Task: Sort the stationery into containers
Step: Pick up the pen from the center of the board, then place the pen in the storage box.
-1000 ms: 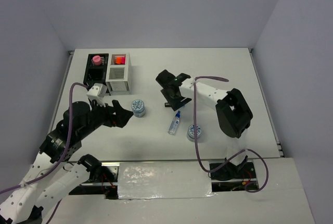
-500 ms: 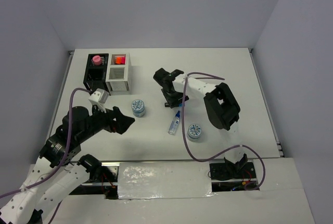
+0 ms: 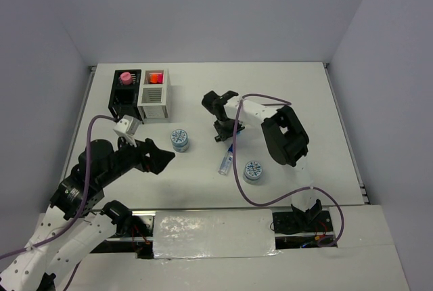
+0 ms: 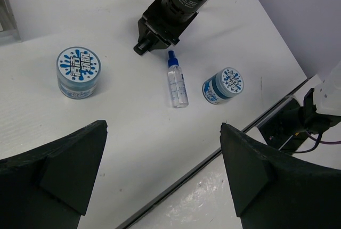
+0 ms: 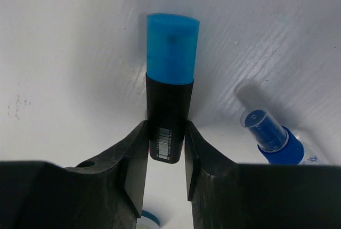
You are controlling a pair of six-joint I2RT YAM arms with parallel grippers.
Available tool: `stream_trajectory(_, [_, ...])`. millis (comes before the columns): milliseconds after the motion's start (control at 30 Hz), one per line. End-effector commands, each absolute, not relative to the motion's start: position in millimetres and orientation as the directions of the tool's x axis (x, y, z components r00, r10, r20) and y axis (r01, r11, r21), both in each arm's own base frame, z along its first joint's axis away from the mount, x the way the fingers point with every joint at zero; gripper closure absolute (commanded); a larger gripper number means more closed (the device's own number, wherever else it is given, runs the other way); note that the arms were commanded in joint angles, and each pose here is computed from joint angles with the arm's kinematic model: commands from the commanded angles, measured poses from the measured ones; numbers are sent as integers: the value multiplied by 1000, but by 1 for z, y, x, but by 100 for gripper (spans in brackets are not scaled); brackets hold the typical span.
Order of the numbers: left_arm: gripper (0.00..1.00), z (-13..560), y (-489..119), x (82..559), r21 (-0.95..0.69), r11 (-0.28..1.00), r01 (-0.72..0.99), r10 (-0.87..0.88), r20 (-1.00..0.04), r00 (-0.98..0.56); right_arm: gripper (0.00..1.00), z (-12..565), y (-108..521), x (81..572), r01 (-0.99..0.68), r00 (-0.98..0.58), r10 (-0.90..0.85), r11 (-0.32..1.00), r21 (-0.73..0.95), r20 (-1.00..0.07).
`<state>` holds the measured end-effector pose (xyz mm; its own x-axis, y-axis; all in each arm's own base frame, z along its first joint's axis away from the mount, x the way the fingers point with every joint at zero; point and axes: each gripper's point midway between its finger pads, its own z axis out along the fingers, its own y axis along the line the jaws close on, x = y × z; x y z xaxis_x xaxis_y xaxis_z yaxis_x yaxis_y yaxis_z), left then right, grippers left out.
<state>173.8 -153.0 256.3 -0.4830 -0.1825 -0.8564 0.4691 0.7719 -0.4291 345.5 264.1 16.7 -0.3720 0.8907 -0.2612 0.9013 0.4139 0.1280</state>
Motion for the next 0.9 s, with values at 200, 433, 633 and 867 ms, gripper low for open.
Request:
stream_trajectory(200, [1,266,-147,180,-414,790,452,-210,-875,-435,100,8,286,386,756,-557,787,613,232,-265])
stream_trajectory(433, [1,272,-124,191,-417,851,320,-276,-873,-403,100,90,306,448,372,-693,521,850,372,-498])
stream_trajectory(633, [1,287,-91,200,-471,878,91,-413,-839,-354,100,153,294,435,87,-667,313,934,347,-676])
stream_trajectory(867, [1,333,-132,226,-585,789,186,-500,-788,-359,100,211,327,341,-481,-537,-17,827,290,-843])
